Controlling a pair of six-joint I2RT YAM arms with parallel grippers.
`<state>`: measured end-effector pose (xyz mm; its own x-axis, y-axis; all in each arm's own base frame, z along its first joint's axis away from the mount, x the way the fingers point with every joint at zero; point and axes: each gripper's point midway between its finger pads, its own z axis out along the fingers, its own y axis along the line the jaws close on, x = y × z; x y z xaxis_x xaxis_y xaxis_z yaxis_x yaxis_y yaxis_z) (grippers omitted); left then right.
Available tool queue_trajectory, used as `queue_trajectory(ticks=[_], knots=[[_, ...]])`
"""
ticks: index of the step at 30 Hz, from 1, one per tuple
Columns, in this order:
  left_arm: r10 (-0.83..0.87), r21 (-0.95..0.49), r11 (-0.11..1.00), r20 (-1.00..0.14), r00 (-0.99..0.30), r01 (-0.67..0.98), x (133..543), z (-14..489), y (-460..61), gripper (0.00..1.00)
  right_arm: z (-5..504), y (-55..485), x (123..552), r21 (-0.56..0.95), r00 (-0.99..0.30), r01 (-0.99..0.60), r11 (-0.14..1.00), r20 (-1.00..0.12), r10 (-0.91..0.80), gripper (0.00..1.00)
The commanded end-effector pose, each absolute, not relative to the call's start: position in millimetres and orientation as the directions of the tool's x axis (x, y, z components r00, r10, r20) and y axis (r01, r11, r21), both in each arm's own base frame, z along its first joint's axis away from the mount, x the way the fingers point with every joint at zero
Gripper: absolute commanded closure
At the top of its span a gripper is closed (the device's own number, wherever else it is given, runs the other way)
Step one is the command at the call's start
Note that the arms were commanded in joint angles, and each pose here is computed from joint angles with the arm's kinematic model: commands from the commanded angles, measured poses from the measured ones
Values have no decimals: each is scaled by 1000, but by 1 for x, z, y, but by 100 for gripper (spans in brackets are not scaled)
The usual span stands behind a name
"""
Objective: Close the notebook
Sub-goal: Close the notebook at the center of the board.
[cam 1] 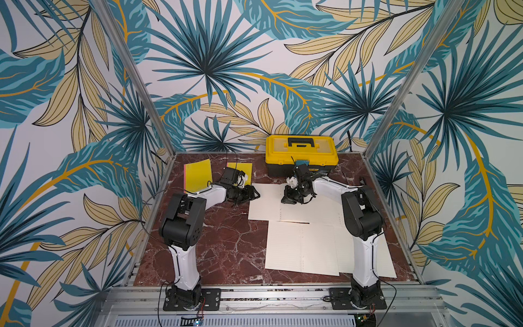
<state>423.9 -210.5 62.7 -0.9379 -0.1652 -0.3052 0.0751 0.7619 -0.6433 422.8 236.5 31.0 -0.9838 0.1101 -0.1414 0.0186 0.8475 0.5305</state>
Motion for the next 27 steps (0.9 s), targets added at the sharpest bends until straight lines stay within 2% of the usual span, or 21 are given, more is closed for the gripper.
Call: queue_trajectory(ticks=[1,15,27], knots=[[-153,-610,789,-309,-939,72,429,55,-205,36,3,226,411,474,-987,73,877,-90,130,94],[-125,-578,814,-281,-951,63,432,37,-202,36,-11,221,397,463,-989,89,882,-63,133,94],[-70,-660,745,-224,-972,98,418,28,-233,36,-16,233,392,462,-992,79,883,-55,117,94]])
